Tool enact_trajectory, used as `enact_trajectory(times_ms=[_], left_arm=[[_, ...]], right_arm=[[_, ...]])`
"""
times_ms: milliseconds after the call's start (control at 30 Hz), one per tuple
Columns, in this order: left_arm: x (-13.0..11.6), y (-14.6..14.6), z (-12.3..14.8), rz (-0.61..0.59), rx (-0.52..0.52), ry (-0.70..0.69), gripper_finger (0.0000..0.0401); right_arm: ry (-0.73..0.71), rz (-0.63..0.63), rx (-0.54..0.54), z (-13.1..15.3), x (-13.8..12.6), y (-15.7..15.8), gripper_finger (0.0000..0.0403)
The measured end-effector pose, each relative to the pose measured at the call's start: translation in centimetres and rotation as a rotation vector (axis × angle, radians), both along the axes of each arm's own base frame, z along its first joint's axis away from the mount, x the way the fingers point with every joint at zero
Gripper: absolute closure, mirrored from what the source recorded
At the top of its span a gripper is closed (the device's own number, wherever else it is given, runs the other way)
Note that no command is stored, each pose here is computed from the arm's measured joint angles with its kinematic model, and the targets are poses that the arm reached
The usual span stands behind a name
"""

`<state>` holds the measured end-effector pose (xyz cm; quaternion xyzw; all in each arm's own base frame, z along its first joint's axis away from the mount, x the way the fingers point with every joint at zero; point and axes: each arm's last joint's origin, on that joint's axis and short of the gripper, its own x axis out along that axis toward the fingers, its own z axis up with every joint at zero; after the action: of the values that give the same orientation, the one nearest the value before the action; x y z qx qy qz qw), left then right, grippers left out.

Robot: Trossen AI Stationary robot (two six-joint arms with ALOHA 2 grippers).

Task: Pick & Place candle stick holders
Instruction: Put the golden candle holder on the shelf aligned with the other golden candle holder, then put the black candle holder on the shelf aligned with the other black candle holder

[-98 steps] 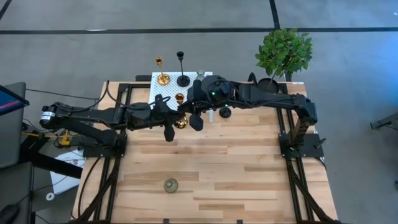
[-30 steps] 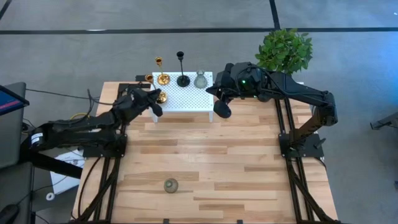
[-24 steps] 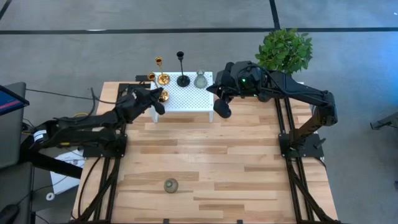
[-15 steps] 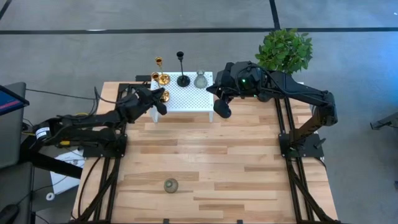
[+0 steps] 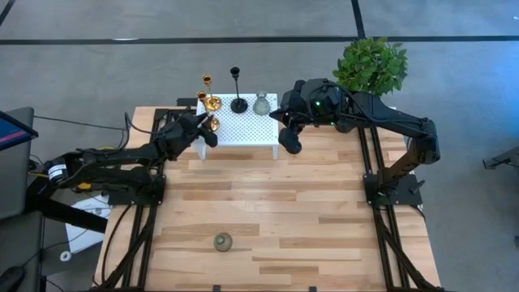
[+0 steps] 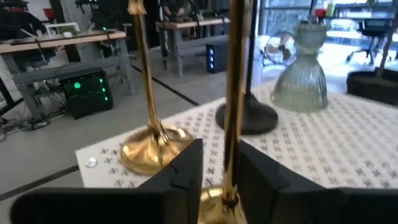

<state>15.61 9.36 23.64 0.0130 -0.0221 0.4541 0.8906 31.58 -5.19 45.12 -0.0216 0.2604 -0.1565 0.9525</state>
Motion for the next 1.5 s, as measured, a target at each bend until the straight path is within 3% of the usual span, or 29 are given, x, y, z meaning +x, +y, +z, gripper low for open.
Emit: enact_trajectory(times_ms=[600,767,1233,1500], left_arm=[[0.2,-1.1,0.5,-0.056,0.013,-0.027,0.0174],[-0.2,-1.7,0.9,0.015,0.062,0.012,0.017],[-2.1,-5.3,1.7,-0.019,0.048,0.025,0.017],[-3.3,-8.6,2.5,-0.189,0.038,-0.043,0.0207]], right_arm=[[0.001,-0.01,0.0,0.0,-0.1,-0.4,0.0403],[0.003,-0.007,0.001,0.0,-0.1,-0.3,0.0403],[0.008,-0.007,0.002,-0.1,-0.1,-0.3,0.0403],[0.008,-0.007,0.002,-0.1,-0.1,-0.3,0.0403]])
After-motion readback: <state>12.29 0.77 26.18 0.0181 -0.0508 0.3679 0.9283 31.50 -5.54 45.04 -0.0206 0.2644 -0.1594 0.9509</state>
